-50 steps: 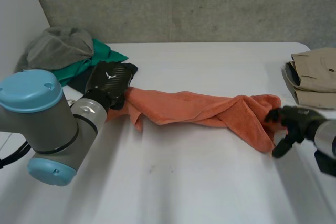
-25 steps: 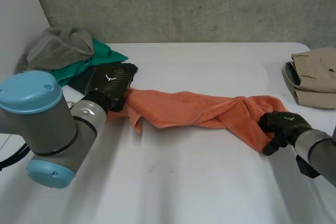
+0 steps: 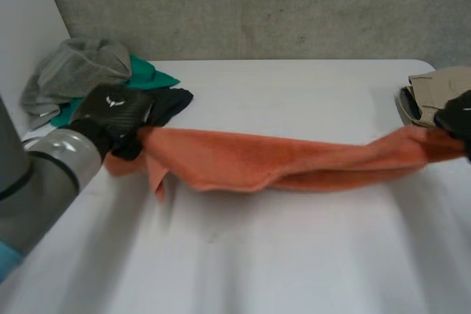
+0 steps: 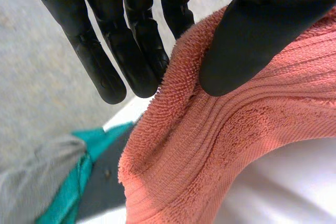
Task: Fold the laundry.
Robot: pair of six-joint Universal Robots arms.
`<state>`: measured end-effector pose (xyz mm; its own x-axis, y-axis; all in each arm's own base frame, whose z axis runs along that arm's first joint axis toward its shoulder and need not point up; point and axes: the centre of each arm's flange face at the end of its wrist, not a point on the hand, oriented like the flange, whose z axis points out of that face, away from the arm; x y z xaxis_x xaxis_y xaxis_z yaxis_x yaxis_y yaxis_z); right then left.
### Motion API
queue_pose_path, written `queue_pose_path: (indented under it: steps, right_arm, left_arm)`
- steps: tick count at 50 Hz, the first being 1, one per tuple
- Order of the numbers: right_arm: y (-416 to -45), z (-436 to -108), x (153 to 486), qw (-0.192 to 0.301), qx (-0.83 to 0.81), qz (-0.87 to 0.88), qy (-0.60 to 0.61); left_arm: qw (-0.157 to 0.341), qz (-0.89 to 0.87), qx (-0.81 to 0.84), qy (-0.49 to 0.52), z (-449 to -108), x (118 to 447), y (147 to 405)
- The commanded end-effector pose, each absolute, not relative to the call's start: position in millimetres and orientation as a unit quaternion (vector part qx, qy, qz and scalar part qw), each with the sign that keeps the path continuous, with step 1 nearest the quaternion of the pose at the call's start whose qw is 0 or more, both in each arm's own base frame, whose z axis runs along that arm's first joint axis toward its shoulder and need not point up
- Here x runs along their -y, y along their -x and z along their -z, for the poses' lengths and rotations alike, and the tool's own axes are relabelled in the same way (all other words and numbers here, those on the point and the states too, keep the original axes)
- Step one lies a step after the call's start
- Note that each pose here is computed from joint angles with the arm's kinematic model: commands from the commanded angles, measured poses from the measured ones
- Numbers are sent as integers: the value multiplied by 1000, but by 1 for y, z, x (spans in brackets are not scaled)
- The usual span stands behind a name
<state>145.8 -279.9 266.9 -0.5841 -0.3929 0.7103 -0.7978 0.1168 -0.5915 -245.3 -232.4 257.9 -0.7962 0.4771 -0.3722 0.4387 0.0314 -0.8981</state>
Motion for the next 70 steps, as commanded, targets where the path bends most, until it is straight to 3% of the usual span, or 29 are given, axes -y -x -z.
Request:
queue_pose_path:
  steps: [1, 7, 12, 14, 16, 18, 19, 21, 23, 27, 33, 39, 47, 49, 53, 57, 63, 70]
  right_arm:
    - [-142, -274, 278, 233, 695, -499, -462]
    - [-169, -229, 316, 205, 688, -495, -490]
    - [-190, -238, 368, 261, 641, -569, -444]
    - [-203, -261, 391, 294, 597, -633, -397]
    - [-211, -282, 405, 309, 557, -682, -359]
    - [-216, -320, 419, 322, 486, -755, -300]
    - [-217, -330, 421, 324, 465, -774, -281]
    - [-218, -349, 422, 326, 425, -807, -248]
    - [-221, -377, 416, 328, 372, -843, -209]
    - [-228, -376, 408, 314, 376, -845, -215]
    - [-227, -332, 390, 279, 456, -803, -262]
    - [-219, -280, 368, 247, 553, -733, -311]
    - [-204, -204, 354, 200, 652, -626, -378]
    - [-204, -182, 356, 189, 670, -606, -385]
    - [-205, -169, 360, 184, 679, -597, -386]
    - [-206, -165, 361, 182, 685, -595, -378]
    - [-201, -164, 362, 180, 705, -593, -345]
    - [-198, -163, 359, 176, 714, -590, -333]
  left_arm:
    - [-6, -551, 753, 360, -245, 224, 234]
    - [-27, -547, 740, 392, -207, 263, 251]
    - [-47, -607, 695, 383, -204, 314, 271]
    - [-57, -644, 667, 371, -213, 334, 278]
    - [-73, -712, 607, 346, -246, 360, 289]
    - [-83, -757, 562, 323, -273, 373, 293]
    - [-94, -798, 517, 295, -300, 382, 294]
    - [-99, -831, 476, 270, -322, 387, 294]
    - [-98, -861, 434, 247, -342, 388, 298]
    - [-79, -863, 436, 241, -346, 380, 299]
    - [-7, -810, 530, 250, -313, 352, 285]
    - [21, -746, 599, 291, -262, 322, 276]
    - [22, -658, 677, 329, -201, 305, 266]
    - [5, -614, 703, 358, -170, 308, 264]
    - [-36, -574, 703, 418, -146, 316, 267]
    - [-52, -579, 681, 444, -145, 324, 276]
    - [-32, -594, 676, 434, -148, 316, 287]
    - [-27, -618, 685, 385, -186, 276, 264]
